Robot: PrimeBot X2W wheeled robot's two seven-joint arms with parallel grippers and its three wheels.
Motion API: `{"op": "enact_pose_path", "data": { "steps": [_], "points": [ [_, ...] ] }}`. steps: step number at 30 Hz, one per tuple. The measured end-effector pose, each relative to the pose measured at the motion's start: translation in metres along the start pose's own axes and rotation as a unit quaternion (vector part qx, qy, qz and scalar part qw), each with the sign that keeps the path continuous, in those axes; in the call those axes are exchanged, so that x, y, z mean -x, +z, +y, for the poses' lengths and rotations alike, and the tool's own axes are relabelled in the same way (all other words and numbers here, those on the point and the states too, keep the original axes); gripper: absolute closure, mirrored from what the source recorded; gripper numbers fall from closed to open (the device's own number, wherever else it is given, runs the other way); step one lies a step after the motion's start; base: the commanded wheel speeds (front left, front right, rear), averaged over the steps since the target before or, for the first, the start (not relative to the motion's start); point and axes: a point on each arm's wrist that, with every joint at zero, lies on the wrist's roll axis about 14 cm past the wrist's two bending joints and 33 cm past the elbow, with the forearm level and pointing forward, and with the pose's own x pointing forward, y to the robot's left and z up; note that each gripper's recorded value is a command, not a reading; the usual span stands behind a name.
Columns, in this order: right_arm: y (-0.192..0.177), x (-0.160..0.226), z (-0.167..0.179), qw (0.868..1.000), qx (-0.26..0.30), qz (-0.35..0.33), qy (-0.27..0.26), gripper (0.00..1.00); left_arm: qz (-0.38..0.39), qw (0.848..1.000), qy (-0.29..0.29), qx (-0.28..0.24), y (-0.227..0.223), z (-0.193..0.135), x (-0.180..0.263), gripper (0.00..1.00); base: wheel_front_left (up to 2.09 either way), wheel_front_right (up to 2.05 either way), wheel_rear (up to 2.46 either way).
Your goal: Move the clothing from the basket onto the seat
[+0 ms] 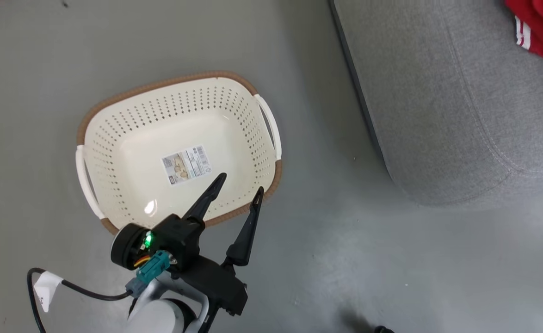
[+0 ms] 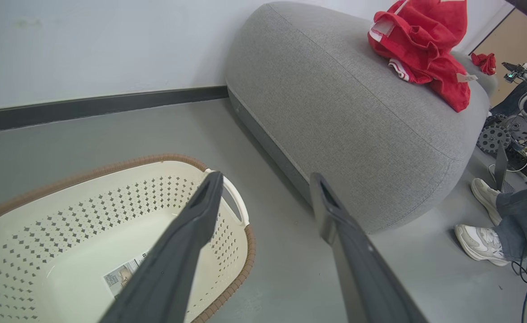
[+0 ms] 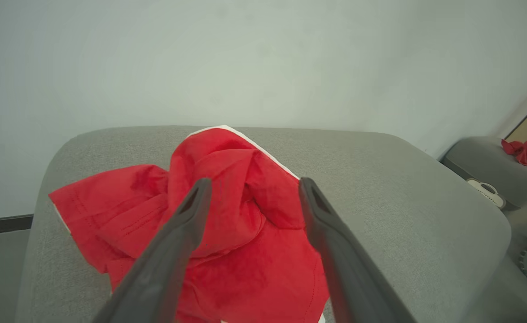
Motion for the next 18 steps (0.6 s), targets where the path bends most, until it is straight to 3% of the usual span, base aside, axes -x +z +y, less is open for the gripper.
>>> {"op": "enact_pose_path", "data": {
  "steps": [10, 18],
  "points": [
    [0.006, 0.031, 0.095, 0.992, -0.034, -0.036, 0.119, 0.00, -0.062, 0.997, 0.047, 0.003, 0.032, -0.003, 0.017, 0.00, 0.00, 0.00, 0.00],
    [0.003, 0.065, 0.163, 0.977, -0.071, -0.044, 0.199, 0.00, -0.107, 0.986, 0.127, -0.005, 0.051, 0.022, 0.048, 0.00, 0.00, 0.00, 0.00]
  ]
}}
